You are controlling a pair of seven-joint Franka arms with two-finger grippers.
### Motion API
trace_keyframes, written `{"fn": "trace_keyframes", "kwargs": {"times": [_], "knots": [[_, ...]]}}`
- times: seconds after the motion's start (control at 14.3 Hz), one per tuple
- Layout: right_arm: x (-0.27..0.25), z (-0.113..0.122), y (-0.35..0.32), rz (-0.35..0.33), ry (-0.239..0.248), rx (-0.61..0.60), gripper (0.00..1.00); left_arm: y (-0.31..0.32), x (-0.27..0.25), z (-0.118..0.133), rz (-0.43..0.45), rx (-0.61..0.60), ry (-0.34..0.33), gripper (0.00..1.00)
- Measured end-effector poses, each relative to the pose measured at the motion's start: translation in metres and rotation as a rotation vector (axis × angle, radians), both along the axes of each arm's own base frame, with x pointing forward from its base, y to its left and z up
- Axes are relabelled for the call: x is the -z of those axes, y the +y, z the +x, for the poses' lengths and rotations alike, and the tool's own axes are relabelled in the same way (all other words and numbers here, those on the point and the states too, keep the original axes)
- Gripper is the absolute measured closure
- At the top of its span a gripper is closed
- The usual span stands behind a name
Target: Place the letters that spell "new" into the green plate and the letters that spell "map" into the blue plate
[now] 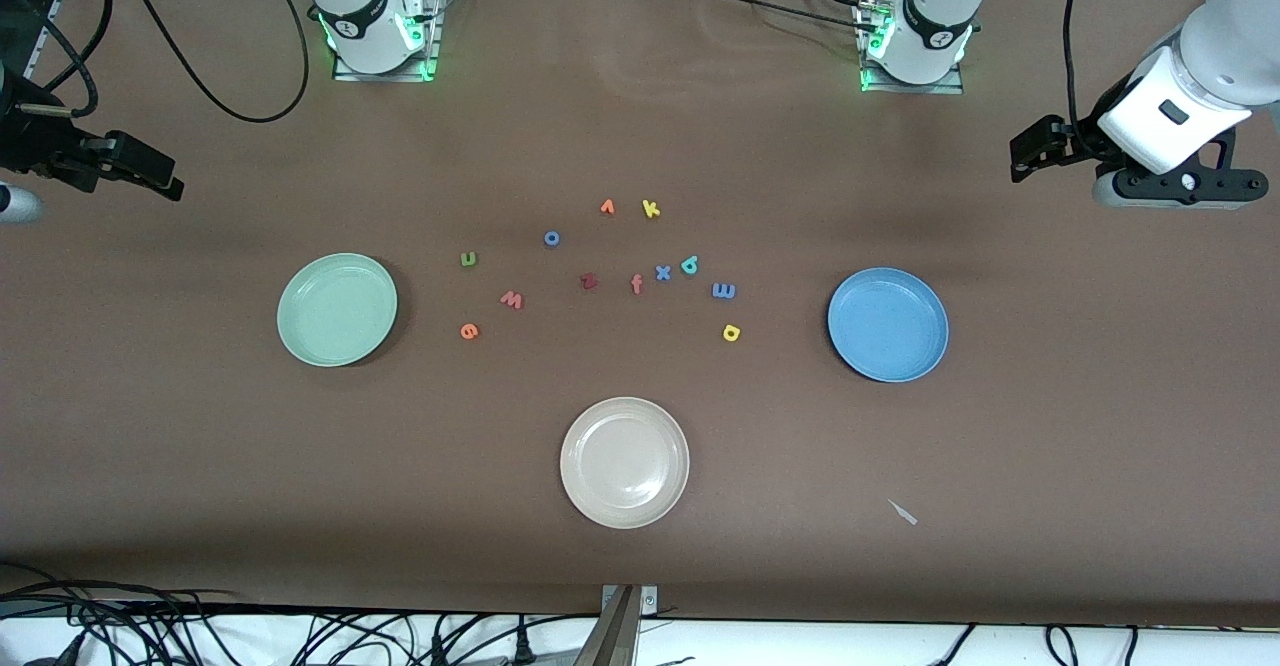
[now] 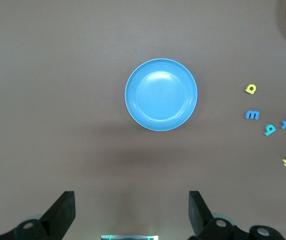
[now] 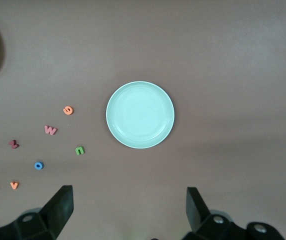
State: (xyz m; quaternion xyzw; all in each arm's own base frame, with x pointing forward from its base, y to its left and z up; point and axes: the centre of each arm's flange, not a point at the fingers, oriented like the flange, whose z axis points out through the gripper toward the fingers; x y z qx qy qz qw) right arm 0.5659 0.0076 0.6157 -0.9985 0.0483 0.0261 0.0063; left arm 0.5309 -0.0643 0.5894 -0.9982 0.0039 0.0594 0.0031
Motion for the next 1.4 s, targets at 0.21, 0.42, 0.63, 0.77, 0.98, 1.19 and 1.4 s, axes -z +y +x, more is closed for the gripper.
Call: {"fn": "trace_keyframes", "kwargs": {"times": [0.21,0.42,0.63,0.77,0.98,1.19,1.4], "knots": [[0.000,0.000,-0.001,0.000,0.000,0.002,0.00,0.000,0.000,0.000,0.000,0.000,0.000,0.00],[0.000,0.000,-0.001,0.000,0.000,0.003,0.00,0.000,0.000,0.000,0.000,0.000,0.000,0.00],[0.000,0.000,-0.002,0.000,0.001,0.003,0.00,0.000,0.000,0.000,0.000,0.000,0.001,0.00],[0.000,0.000,-0.003,0.000,0.001,0.006,0.00,0.000,0.000,0.000,0.000,0.000,0.001,0.00],[0.000,0.000,-0.010,0.000,0.001,0.017,0.00,0.000,0.000,0.000,0.000,0.000,0.002,0.00],[0.000,0.000,-0.012,0.000,0.001,0.021,0.00,0.000,0.000,0.000,0.000,0.000,0.002,0.00],[0.000,0.000,-0.012,0.000,0.002,0.021,0.00,0.000,0.000,0.000,0.000,0.000,0.002,0.00]]}}
